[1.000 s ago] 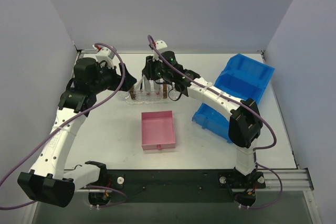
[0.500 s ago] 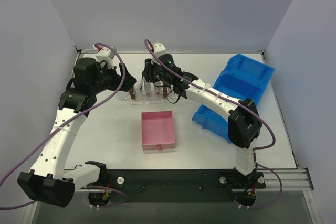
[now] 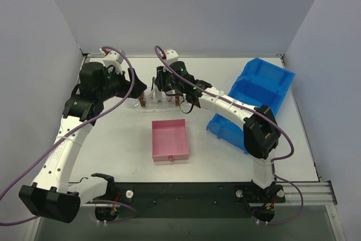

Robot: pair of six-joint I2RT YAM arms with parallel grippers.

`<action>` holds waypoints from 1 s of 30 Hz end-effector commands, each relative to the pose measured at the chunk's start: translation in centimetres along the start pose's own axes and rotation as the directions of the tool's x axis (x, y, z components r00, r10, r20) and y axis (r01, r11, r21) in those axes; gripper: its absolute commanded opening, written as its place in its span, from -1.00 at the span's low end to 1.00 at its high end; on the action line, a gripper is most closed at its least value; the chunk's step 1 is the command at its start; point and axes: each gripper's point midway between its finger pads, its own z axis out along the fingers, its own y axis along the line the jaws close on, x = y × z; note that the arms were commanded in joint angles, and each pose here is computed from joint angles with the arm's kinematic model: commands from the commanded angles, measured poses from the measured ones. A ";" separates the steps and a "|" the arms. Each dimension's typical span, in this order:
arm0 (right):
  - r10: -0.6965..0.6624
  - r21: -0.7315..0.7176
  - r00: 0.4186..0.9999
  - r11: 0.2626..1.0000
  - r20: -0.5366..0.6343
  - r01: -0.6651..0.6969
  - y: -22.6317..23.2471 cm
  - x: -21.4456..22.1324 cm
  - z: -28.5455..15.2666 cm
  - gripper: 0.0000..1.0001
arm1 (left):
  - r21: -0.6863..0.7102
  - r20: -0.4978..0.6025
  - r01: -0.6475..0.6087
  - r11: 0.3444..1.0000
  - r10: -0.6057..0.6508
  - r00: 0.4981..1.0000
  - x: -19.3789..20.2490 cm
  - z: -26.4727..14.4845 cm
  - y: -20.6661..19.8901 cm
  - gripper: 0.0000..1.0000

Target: Prepare toiletry sets of a toothbrush and toothpaste on the tray

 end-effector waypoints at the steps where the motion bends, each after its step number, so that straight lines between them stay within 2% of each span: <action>1: 0.000 0.006 0.998 1.000 0.056 0.000 0.3 -1.4 -0.2 -0.97 | 0.005 0.029 -0.025 1.000 0.024 0.999 -0.7 -0.4 -0.3 0.64; 30: 0.017 -0.007 1.000 1.000 -0.019 -0.017 0.7 0.8 1.3 -0.80 | 0.001 0.030 -0.026 1.000 0.026 0.999 -0.7 -0.4 -0.2 0.64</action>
